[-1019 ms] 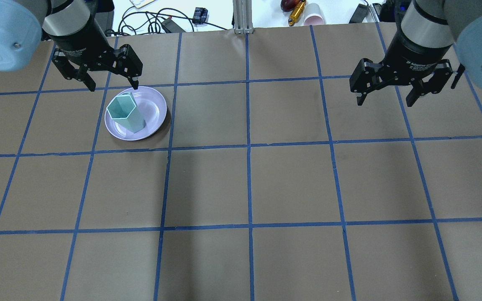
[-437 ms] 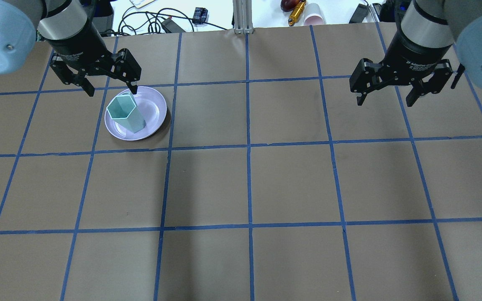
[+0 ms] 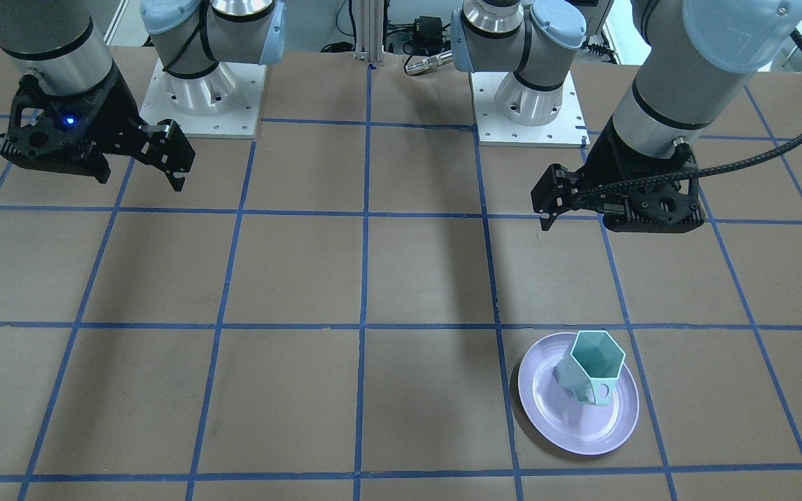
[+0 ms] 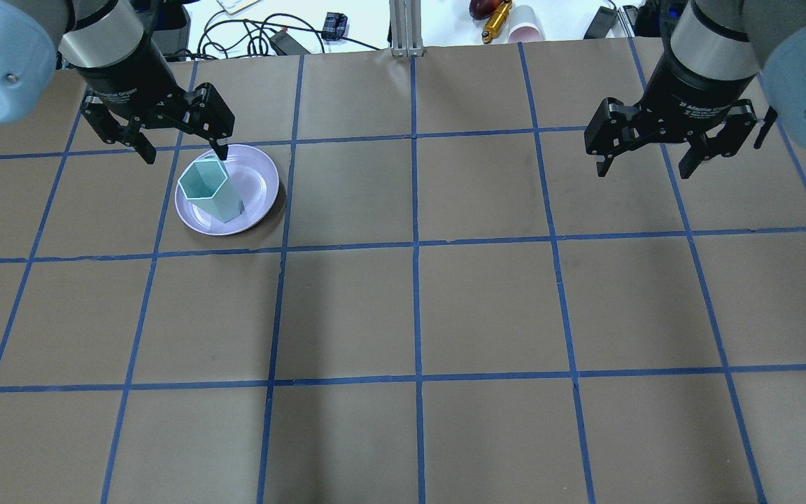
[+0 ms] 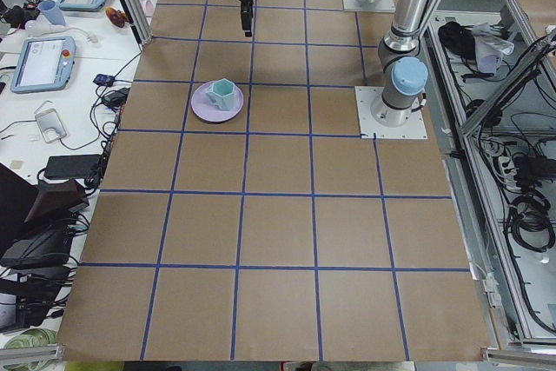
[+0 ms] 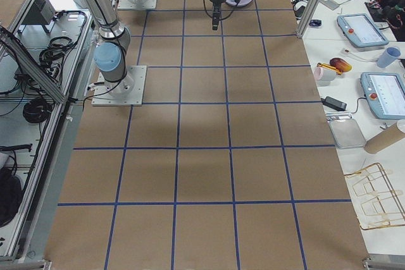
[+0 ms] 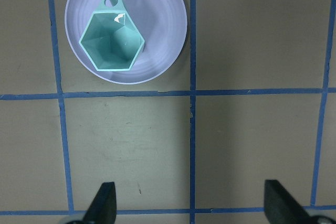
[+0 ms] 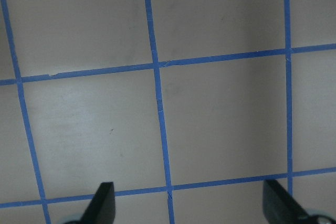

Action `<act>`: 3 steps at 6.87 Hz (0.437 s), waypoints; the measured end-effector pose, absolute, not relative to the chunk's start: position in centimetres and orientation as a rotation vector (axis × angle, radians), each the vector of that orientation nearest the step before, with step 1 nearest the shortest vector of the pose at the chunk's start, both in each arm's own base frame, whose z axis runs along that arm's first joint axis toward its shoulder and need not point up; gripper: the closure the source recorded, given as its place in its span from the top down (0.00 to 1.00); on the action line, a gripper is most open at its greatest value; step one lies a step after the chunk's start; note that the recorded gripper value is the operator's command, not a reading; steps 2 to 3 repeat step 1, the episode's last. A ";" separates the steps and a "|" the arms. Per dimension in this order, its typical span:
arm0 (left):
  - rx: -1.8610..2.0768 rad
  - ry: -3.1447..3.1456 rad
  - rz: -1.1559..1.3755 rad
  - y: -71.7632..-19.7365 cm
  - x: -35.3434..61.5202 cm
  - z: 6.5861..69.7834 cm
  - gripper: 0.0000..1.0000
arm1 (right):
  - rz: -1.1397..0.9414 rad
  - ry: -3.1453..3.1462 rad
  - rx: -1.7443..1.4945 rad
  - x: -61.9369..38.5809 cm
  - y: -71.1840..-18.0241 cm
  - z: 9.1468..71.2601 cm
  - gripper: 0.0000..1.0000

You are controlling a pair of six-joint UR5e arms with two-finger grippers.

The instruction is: Flip cup and place on plate

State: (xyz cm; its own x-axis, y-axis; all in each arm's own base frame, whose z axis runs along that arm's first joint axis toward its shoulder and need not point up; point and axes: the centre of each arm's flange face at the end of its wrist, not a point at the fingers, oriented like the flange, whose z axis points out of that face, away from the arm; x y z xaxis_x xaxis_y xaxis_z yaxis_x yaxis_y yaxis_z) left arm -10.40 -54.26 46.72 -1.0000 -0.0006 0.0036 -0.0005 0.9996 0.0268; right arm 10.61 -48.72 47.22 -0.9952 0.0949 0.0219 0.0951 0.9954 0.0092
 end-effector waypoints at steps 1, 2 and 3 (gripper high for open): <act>0.001 -3.138 -0.042 -54.3 -10.4 46.7 1.00 | -0.016 -3.117 -0.149 10.6 -48.7 47.2 1.00; 0.001 -3.138 -0.042 -54.3 -10.4 46.7 1.00 | -0.016 -3.117 -0.149 10.6 -48.7 47.2 1.00; 0.001 -3.138 -0.042 -54.3 -10.4 46.7 1.00 | -0.016 -3.117 -0.149 10.6 -48.7 47.2 1.00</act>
